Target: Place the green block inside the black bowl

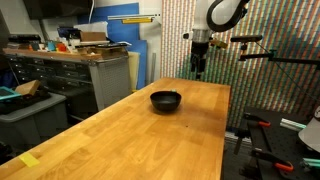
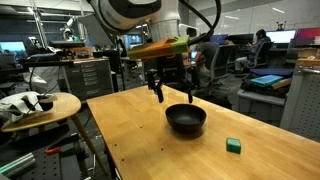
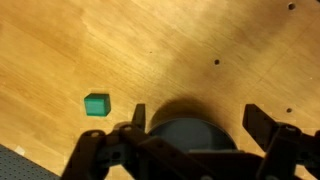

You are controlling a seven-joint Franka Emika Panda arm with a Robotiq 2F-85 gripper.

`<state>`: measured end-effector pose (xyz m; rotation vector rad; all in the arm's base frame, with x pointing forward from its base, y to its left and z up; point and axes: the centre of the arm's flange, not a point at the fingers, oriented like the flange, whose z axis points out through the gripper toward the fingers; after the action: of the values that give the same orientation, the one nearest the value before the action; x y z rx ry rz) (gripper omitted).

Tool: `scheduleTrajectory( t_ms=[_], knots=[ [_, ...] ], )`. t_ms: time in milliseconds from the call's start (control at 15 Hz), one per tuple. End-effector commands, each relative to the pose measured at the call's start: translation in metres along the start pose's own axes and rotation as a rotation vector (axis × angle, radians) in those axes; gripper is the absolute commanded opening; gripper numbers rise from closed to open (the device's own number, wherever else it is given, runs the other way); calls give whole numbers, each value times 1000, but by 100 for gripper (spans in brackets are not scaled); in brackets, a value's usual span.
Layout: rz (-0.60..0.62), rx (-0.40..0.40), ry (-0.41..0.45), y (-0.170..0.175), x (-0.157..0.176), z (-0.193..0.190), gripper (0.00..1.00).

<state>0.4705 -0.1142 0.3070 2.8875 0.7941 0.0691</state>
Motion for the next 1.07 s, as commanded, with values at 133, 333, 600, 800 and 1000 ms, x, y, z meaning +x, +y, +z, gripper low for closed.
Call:
scheduleTrajectory(
  t_ms=[133,333,600,800,1000],
  knots=[
    [50,-10,18,53,13,44,100],
    [83,-12,21,71,15,65,100],
    [85,-15,45,89,31,87,100],
    [73,-26,72,100,43,102,100],
    [64,-43,93,114,48,119,100]
  ],
)
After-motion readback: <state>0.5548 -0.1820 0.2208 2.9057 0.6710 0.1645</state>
